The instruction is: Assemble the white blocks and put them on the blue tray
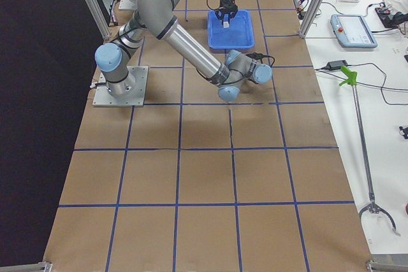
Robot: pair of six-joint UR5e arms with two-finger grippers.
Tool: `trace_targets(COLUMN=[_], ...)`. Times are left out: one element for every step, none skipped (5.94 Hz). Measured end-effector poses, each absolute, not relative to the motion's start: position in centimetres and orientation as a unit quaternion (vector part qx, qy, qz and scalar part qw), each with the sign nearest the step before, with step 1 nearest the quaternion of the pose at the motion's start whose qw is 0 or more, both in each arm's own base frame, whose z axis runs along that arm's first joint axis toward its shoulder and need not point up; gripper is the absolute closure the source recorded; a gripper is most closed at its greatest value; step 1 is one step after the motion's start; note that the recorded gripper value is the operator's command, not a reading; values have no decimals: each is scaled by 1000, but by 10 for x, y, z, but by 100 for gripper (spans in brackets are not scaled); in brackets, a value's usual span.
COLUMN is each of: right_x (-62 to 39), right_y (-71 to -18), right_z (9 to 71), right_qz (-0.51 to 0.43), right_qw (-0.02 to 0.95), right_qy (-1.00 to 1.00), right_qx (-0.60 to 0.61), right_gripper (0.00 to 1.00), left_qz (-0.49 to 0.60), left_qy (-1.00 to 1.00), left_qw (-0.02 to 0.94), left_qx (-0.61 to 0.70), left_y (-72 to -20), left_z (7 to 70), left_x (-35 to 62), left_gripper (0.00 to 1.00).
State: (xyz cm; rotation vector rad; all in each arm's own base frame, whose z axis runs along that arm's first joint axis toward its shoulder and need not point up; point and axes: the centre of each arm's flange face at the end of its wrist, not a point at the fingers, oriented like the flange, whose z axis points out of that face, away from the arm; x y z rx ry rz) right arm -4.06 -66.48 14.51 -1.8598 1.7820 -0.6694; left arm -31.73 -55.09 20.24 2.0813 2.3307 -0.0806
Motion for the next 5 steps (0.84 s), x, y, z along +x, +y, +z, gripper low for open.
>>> trace_targets(right_x=[-41, -42, -44, -45, -44], right_y=[-666, -668, -673, -674, -670], right_z=[148, 155, 168, 190, 215], right_qz=[-245, -248, -250, -252, -252], right_qw=[235, 230, 220, 206, 193], right_qy=[650, 650, 650, 651, 655], right_qx=[-680, -681, -683, -686, -686], right_gripper=[67, 68, 68, 68, 68], left_qz=[-31, -34, -34, -33, -34], left_qy=[739, 738, 737, 738, 739], left_qw=[10, 12, 12, 12, 11], left_qx=[673, 674, 674, 674, 673], left_y=[-551, -553, -554, -554, -555], left_z=[193, 186, 182, 179, 180], left_x=[-320, -321, -321, -321, -320], left_gripper=[97, 88, 27, 14, 12])
